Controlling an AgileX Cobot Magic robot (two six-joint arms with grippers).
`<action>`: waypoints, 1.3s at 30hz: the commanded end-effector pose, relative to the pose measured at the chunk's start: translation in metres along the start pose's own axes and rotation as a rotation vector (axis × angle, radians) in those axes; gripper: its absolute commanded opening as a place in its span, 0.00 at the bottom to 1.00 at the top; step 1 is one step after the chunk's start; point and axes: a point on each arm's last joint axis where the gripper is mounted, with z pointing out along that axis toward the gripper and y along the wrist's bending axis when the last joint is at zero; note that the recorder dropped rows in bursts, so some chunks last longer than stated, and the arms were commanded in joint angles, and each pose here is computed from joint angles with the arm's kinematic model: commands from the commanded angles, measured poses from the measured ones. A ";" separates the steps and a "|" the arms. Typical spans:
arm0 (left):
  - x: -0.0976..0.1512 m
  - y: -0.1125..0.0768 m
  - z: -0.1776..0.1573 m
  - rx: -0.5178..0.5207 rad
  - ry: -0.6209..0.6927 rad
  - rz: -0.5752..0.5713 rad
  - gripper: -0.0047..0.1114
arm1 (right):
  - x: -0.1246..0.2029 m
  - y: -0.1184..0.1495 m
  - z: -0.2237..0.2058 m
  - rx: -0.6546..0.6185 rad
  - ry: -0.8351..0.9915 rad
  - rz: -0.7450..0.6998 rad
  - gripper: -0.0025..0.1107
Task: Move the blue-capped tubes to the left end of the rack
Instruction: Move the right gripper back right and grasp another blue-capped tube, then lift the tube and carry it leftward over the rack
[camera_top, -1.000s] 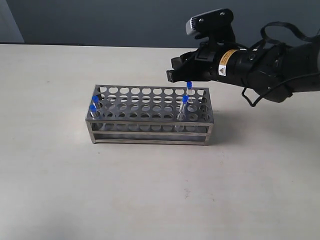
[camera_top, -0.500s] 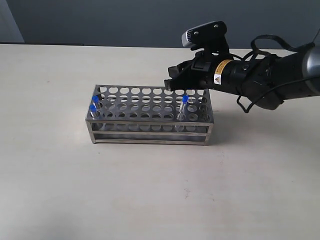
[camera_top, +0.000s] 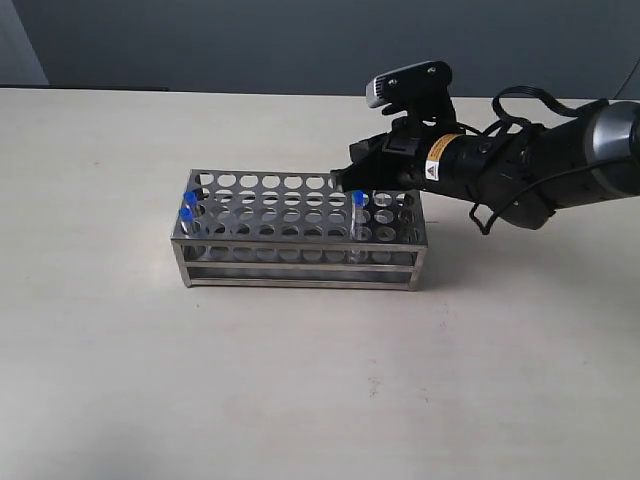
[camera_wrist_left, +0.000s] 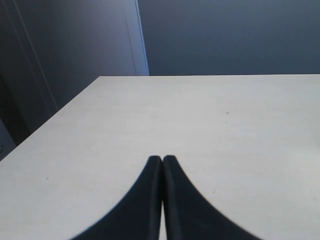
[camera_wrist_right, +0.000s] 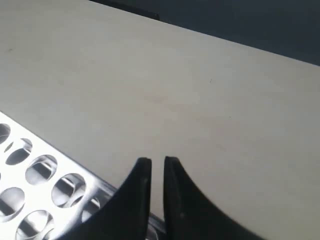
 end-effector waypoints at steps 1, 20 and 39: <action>0.000 0.000 0.000 -0.003 -0.010 0.000 0.04 | 0.006 -0.002 0.001 0.009 0.039 -0.017 0.02; 0.000 0.000 0.000 -0.003 -0.010 0.000 0.04 | -0.045 0.004 -0.038 0.018 -0.106 -0.064 0.01; 0.000 0.000 0.000 -0.003 -0.010 0.000 0.04 | -0.097 0.078 -0.050 -0.159 -0.270 -0.214 0.01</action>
